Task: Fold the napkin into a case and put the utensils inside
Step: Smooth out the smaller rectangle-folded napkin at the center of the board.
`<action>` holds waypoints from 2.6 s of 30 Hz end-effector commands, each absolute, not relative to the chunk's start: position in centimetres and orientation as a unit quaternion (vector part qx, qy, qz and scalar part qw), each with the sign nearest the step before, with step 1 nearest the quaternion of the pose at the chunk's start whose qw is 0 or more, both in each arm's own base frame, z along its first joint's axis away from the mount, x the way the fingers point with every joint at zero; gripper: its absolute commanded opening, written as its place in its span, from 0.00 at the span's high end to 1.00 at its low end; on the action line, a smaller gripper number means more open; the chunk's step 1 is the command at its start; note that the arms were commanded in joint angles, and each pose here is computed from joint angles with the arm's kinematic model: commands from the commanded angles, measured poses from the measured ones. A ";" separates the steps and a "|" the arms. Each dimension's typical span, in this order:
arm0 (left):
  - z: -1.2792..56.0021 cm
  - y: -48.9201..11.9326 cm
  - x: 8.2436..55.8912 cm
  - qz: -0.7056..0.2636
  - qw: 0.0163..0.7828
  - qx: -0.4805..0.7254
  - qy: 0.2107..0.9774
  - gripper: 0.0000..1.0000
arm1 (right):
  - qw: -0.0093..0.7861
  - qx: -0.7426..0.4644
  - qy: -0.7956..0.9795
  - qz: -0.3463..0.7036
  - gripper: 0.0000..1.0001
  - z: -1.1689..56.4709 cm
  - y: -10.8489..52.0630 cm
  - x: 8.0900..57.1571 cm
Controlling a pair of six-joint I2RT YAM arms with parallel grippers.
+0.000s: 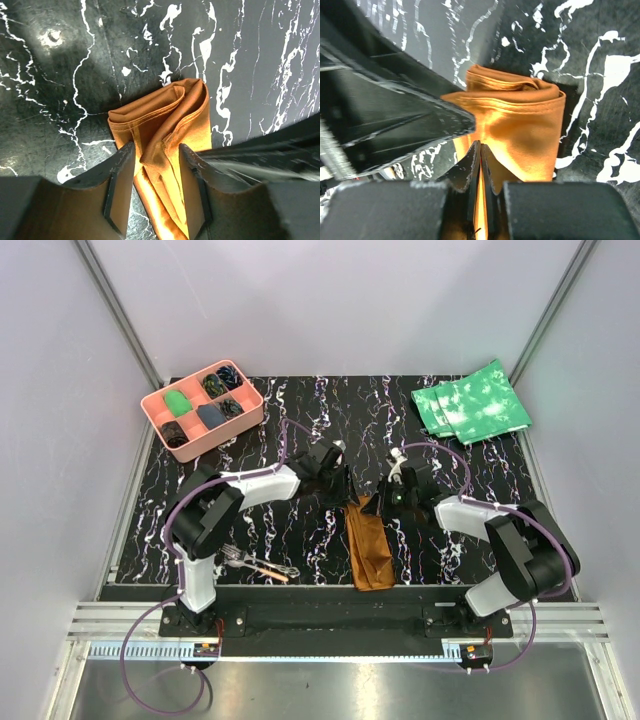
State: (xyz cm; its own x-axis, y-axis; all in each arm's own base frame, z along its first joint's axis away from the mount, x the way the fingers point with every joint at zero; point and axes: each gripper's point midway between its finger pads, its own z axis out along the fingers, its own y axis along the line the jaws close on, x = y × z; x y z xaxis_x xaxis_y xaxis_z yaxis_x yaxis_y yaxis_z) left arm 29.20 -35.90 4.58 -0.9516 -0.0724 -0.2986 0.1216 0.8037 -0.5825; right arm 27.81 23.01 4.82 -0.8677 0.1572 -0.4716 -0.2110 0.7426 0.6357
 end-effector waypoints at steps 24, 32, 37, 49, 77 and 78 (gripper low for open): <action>7.7 -37.3 30.9 -0.353 0.209 0.014 0.912 1.00 | 0.261 -0.072 0.887 0.375 0.68 5.9 23.4 27.1; 8.9 -37.7 30.5 -0.393 0.206 -0.015 0.896 1.00 | 0.269 -0.087 0.873 0.398 0.61 7.0 24.2 27.0; 9.3 -37.9 30.4 -0.399 0.198 -0.023 0.895 1.00 | 0.272 -0.088 0.873 0.396 0.58 7.1 24.5 27.4; 8.7 -38.0 30.1 -0.404 0.185 -0.039 0.895 1.00 | 0.277 -0.092 0.870 0.398 0.56 7.5 25.2 27.9; 8.5 -37.7 28.9 -0.416 0.113 -0.163 0.887 1.00 | 0.355 -0.097 0.900 0.232 0.55 7.4 25.1 28.0; 8.4 -37.7 28.8 -0.415 0.111 -0.166 0.888 1.00 | 0.353 -0.101 0.901 0.230 0.55 7.2 25.3 28.0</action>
